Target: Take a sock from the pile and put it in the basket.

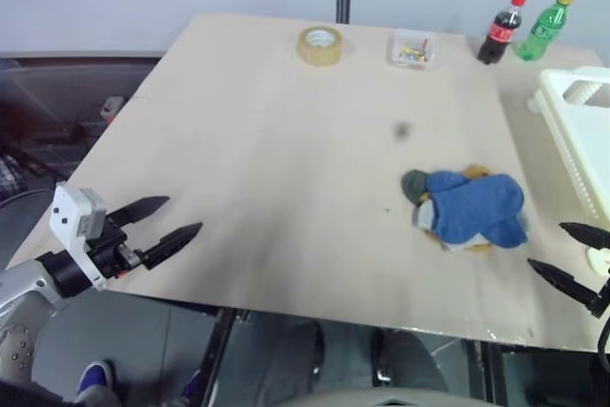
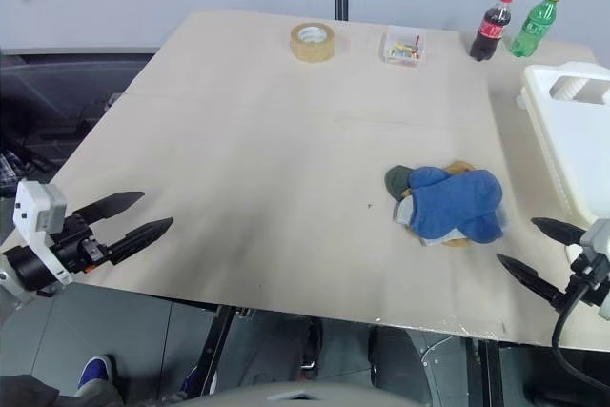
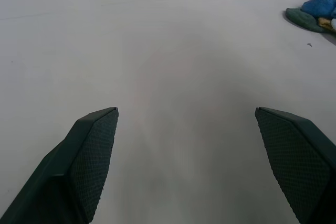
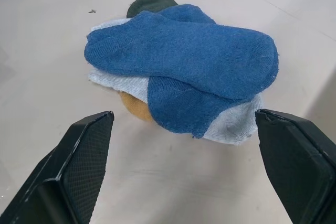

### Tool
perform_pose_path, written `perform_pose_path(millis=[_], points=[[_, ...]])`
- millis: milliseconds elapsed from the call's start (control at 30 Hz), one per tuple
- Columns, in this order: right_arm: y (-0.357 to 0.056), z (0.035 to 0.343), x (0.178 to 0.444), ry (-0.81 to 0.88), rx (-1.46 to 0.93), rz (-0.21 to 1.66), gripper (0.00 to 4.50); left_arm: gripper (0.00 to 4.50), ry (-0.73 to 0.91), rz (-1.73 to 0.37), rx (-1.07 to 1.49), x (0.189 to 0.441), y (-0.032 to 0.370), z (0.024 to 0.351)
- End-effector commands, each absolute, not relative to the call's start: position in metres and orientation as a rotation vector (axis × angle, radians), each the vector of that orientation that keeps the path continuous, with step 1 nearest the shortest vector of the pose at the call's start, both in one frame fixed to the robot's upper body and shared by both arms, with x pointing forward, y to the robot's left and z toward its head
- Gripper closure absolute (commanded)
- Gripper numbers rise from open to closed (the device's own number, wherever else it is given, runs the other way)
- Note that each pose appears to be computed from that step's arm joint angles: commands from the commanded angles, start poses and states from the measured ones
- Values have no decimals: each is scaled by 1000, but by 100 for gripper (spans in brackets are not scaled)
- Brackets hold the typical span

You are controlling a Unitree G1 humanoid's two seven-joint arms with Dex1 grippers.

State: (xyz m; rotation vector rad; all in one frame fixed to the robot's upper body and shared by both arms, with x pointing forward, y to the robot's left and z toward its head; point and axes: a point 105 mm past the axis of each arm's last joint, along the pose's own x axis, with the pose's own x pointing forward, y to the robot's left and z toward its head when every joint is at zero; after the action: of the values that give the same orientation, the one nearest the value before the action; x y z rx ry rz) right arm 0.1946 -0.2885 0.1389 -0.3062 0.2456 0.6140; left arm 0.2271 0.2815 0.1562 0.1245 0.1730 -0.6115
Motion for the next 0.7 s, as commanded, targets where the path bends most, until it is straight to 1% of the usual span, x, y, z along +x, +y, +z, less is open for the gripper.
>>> perform_pose_path(millis=[33,233,367,567,700], points=[[-286,145,195,212,-326,621,0,4,149,-617,163,229,282,164],[-272,152,205,172,-350,644,0,4,160,-659,176,242,263,159],[-245,152,210,165,-396,704,0,4,110,-800,178,251,228,167],[-196,145,224,132,-344,777,0,4,31,-973,120,273,180,174],[-172,135,230,122,-376,809,0,4,-2,-1102,97,276,150,178]])
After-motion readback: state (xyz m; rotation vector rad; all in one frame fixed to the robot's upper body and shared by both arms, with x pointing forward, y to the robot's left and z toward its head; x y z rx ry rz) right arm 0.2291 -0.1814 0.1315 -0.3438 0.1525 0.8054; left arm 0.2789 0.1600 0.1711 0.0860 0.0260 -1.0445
